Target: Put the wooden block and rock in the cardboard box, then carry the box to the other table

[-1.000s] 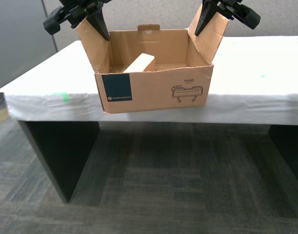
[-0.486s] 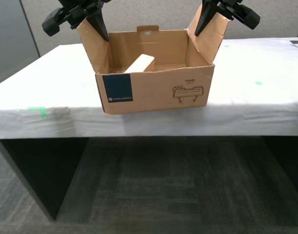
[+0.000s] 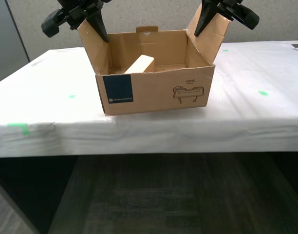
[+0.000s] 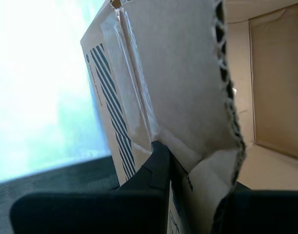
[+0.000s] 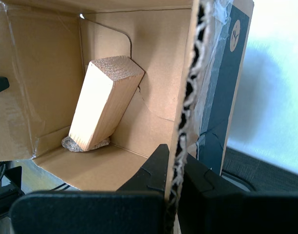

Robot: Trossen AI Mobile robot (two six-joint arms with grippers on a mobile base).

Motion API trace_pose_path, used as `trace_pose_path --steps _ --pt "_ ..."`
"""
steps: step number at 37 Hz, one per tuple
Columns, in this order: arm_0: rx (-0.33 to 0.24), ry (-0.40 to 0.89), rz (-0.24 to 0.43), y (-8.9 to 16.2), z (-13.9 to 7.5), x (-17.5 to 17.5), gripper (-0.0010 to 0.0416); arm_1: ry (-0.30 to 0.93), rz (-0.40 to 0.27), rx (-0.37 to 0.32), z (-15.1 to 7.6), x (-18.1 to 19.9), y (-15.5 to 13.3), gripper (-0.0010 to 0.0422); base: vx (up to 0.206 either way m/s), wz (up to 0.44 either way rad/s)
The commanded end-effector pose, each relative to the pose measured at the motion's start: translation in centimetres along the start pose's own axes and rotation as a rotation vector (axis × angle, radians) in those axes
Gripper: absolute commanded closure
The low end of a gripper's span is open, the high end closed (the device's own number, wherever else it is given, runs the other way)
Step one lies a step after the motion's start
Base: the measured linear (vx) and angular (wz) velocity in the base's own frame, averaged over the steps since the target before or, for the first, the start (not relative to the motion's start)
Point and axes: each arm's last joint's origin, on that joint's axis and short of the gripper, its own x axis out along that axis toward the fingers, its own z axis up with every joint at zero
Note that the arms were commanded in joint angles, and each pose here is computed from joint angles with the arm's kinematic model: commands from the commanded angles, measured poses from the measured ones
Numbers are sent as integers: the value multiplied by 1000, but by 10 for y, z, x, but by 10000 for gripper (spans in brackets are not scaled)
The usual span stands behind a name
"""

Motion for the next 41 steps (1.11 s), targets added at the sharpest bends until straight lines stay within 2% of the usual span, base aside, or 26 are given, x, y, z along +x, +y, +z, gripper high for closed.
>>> trace_pose_path --steps 1,33,41 --pt "-16 4 58 4 1 1 406 11 -76 11 1 -1 -4 413 159 -73" --pt "-13 8 59 6 0 2 406 26 -70 48 -1 -1 -3 413 164 -19" --pt "-14 9 59 7 0 2 406 42 -64 92 -2 -1 -2 413 141 5"
